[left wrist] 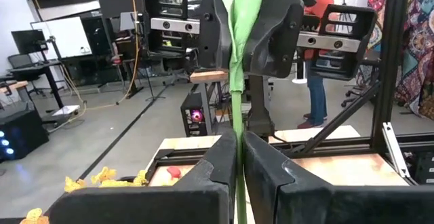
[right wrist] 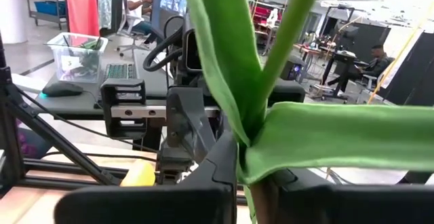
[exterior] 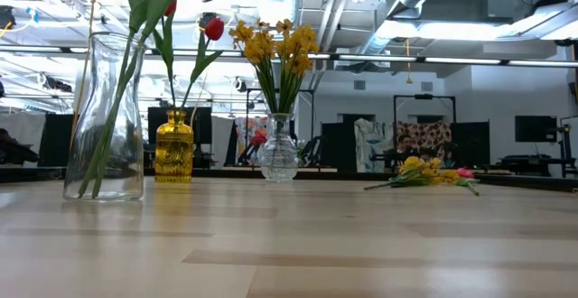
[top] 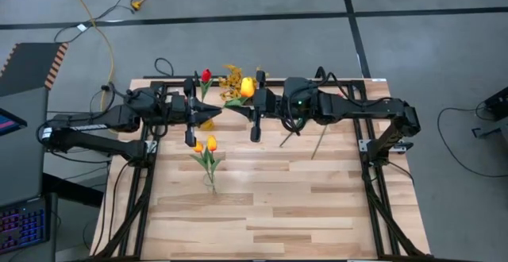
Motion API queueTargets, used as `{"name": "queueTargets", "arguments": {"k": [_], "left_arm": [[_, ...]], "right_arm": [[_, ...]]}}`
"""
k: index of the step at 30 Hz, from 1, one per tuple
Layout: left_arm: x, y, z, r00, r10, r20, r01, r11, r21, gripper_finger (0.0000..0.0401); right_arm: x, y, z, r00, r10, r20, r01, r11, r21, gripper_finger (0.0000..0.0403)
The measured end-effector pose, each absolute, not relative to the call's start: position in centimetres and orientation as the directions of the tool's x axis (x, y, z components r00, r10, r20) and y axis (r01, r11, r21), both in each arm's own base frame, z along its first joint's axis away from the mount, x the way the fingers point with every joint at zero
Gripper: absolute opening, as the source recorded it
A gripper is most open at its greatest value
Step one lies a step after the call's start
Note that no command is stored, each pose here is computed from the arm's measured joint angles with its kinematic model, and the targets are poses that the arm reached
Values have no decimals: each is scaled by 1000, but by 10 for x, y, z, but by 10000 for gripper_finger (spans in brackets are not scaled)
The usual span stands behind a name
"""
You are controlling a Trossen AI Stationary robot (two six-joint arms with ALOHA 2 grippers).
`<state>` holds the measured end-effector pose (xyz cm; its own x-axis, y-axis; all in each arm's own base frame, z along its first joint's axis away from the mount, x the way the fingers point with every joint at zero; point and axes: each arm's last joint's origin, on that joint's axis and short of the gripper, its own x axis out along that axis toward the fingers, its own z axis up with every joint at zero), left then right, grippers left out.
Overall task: Sort flowers into vase by color
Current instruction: Put the yellow flower into the bottom transparent vase
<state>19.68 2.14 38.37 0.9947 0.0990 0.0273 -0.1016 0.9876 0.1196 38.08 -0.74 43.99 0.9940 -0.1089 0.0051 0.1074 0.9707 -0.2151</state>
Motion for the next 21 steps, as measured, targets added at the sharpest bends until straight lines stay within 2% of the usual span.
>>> {"name": "queueTargets", "arguments": {"k": [6, 15, 21], "left_arm": [[198, 22, 383, 995, 98, 23, -100, 991, 94, 47], [186, 20, 388, 995, 91, 42, -95, 991, 91, 135], [161, 17, 391, 996, 92, 16, -93, 992, 90, 171]], "right_arm": [[381, -4, 440, 995, -102, 6, 101, 971, -215, 45], [381, 3, 440, 996, -92, 4, 90, 967, -236, 44], [374, 9, 446, 981, -195, 17, 192, 938, -289, 44]]}}
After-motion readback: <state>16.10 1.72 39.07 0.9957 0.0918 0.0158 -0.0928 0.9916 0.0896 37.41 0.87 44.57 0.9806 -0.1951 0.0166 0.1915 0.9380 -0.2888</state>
